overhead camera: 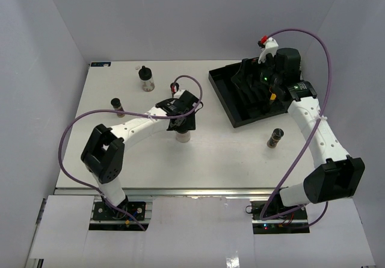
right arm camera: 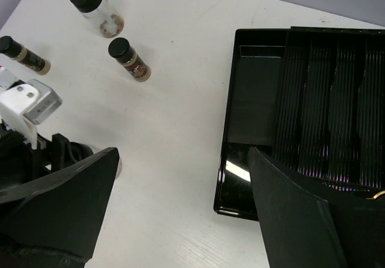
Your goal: Organize the condiment bottles
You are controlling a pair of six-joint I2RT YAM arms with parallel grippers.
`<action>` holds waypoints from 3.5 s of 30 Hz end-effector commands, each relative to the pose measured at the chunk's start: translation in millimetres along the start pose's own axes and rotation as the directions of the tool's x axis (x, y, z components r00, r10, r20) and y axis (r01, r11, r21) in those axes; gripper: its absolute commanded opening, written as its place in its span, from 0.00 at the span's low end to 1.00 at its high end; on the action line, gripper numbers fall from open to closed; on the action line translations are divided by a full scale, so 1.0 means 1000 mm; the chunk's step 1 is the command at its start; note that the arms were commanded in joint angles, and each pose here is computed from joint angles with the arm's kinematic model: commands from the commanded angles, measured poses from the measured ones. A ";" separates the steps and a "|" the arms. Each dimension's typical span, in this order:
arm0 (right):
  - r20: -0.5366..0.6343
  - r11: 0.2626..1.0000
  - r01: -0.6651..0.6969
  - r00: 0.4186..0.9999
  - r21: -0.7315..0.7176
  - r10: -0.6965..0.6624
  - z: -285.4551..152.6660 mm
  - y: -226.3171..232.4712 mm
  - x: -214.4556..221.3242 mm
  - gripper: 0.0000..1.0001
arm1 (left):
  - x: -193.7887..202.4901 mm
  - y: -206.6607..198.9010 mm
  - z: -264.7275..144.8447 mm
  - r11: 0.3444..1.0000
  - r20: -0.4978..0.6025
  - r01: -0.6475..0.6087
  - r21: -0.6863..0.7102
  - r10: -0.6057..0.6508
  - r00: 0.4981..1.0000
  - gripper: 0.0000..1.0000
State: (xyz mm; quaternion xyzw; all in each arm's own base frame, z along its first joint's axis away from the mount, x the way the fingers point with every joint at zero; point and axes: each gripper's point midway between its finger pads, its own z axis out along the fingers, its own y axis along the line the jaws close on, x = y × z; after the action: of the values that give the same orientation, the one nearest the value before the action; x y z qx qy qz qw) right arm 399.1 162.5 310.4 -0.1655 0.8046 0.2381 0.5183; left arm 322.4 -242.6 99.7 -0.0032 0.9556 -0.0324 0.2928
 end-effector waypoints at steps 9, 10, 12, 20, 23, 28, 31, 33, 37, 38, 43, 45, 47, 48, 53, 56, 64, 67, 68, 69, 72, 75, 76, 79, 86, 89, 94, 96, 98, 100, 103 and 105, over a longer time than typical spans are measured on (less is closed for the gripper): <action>0.046 0.999 0.024 0.999 0.022 -0.025 -0.005 -0.001 -0.011 0.94 | -0.010 -0.048 -0.003 0.989 0.001 -0.097 0.108 0.097 0.995 0.90; 0.043 0.999 0.025 0.999 0.020 -0.026 -0.004 -0.001 -0.010 0.94 | -0.010 -0.048 -0.004 0.989 0.005 -0.096 0.112 0.096 0.995 0.95; 0.035 0.999 0.030 0.999 0.019 -0.030 -0.004 -0.001 -0.010 0.94 | -0.016 -0.048 -0.013 0.988 0.023 -0.089 0.123 0.087 0.996 0.98; -0.029 0.995 0.090 0.995 -0.040 -0.091 0.009 0.028 -0.004 0.94 | -0.067 -0.045 -0.072 0.989 0.106 -0.055 0.136 0.041 0.994 0.98; -0.083 0.985 0.109 0.989 -0.134 -0.121 0.024 0.063 0.009 0.94 | -0.087 -0.025 -0.097 0.989 0.139 -0.020 0.147 0.000 0.990 0.98; -0.151 0.975 0.105 0.979 -0.197 -0.136 0.048 0.104 0.036 0.98 | -0.114 0.030 -0.141 0.981 0.195 0.072 0.180 -0.107 0.975 0.98; -0.207 0.965 0.117 0.964 -0.236 -0.168 0.065 0.128 0.058 0.98 | -0.123 0.086 -0.155 0.980 0.240 0.151 0.126 -0.178 0.954 0.98; -0.239 0.960 0.120 0.954 -0.253 -0.182 0.073 0.143 0.070 0.98 | -0.116 0.118 -0.155 0.978 0.240 0.194 0.073 -0.206 0.949 0.98; -0.320 0.952 0.152 0.918 -0.265 -0.236 0.087 0.170 0.101 0.98 | -0.109 0.168 -0.151 0.958 0.253 0.287 0.017 -0.282 0.925 0.98; -0.339 0.951 0.167 0.906 -0.259 -0.252 0.090 0.175 0.109 0.98 | -0.109 0.175 -0.150 0.953 0.257 0.303 0.019 -0.298 0.919 0.98; -0.442 0.952 0.242 0.845 -0.185 -0.301 0.103 0.174 0.153 0.98 | -0.104 0.193 -0.147 0.936 0.269 0.350 0.047 -0.349 0.898 0.98; -0.471 0.953 0.257 0.829 -0.159 -0.302 0.107 0.167 0.165 0.97 | -0.103 0.192 -0.145 0.935 0.266 0.348 0.067 -0.353 0.897 0.98; -0.494 0.952 0.269 0.814 -0.147 -0.307 0.108 0.161 0.173 0.97 | -0.102 0.191 -0.146 0.936 0.269 0.345 0.074 -0.352 0.896 0.98; -0.508 0.951 0.275 0.805 -0.139 -0.307 0.108 0.158 0.177 0.98 | -0.102 0.192 -0.145 0.935 0.267 0.346 0.072 -0.352 0.897 0.98; -0.556 0.948 0.308 0.774 -0.087 -0.302 0.103 0.142 0.192 0.98 | -0.101 0.193 -0.143 0.934 0.265 0.348 0.074 -0.355 0.896 0.98; -0.565 0.943 0.320 0.763 -0.095 -0.316 0.103 0.140 0.198 0.99 | -0.101 0.189 -0.140 0.932 0.256 0.351 0.093 -0.363 0.896 0.98; -0.532 0.939 0.329 0.779 -0.103 -0.332 0.101 0.143 0.187 1.00 | -0.101 0.186 -0.137 0.929 0.246 0.355 0.107 -0.371 0.895 0.98; -0.525 0.938 0.332 0.782 -0.104 -0.335 0.104 0.143 0.184 1.00 | -0.101 0.185 -0.138 0.928 0.245 0.356 0.111 -0.373 0.895 0.98; -0.528 0.937 0.333 0.780 -0.103 -0.335 0.106 0.143 0.185 1.00 | -0.101 0.185 -0.138 0.928 0.246 0.357 0.111 -0.373 0.894 0.98; -0.532 0.937 0.336 0.777 -0.100 -0.335 0.107 0.142 0.187 1.00 | -0.101 0.185 -0.139 0.927 0.247 0.357 0.112 -0.374 0.894 0.98; -0.540 0.936 0.341 0.772 -0.094 -0.335 0.110 0.140 0.190 1.00 | -0.101 0.185 -0.140 0.928 0.249 0.356 0.113 -0.373 0.894 0.98; -0.522 0.936 0.338 0.784 -0.095 -0.336 0.113 0.143 0.185 1.00 | -0.101 0.185 -0.140 0.928 0.247 0.355 0.111 -0.372 0.895 0.98; -0.516 0.937 0.337 0.788 -0.097 -0.337 0.113 0.144 0.183 1.00 | -0.101 0.185 -0.140 0.928 0.247 0.355 0.111 -0.372 0.895 0.98; -0.494 0.938 0.334 0.802 -0.097 -0.336 0.114 0.148 0.171 1.00 | -0.101 0.185 -0.140 0.928 0.250 0.355 0.113 -0.373 0.894 0.98; -0.481 0.936 0.340 0.808 -0.091 -0.340 0.110 0.150 0.164 0.98 | -0.099 0.180 -0.140 0.926 0.235 0.349 0.142 -0.374 0.897 0.98; -0.491 0.936 0.339 0.802 -0.094 -0.340 0.109 0.149 0.168 0.98 | -0.100 0.178 -0.141 0.926 0.236 0.348 0.148 -0.375 0.897 0.98; -0.508 0.939 0.318 0.791 -0.133 -0.340 0.108 0.152 0.183 0.99 | -0.099 0.179 -0.143 0.926 0.236 0.347 0.148 -0.374 0.897 0.98; -0.509 0.939 0.311 0.790 -0.147 -0.341 0.108 0.155 0.187 1.00 | -0.098 0.180 -0.144 0.928 0.238 0.345 0.143 -0.370 0.898 0.98; -0.522 0.939 0.307 0.782 -0.152 -0.340 0.107 0.153 0.194 1.00 | -0.098 0.180 -0.143 0.928 0.236 0.345 0.138 -0.369 0.899 0.98; -0.541 0.940 0.307 0.770 -0.153 -0.339 0.106 0.150 0.204 1.00 | -0.097 0.180 -0.142 0.929 0.234 0.343 0.136 -0.367 0.900 0.98; -0.553 0.941 0.301 0.762 -0.157 -0.336 0.104 0.148 0.214 1.00 | -0.097 0.181 -0.141 0.930 0.233 0.342 0.134 -0.365 0.902 0.98; -0.557 0.940 0.302 0.759 -0.159 -0.338 0.105 0.147 0.217 0.99 | -0.098 0.181 -0.141 0.930 0.232 0.341 0.133 -0.364 0.902 0.98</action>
State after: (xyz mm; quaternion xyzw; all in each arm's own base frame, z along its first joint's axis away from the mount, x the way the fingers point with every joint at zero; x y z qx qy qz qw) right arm 315.3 334.5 104.5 -0.3755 0.8811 0.0970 0.2707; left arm 331.0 -51.6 249.5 -0.1701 0.8978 -0.1207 0.3880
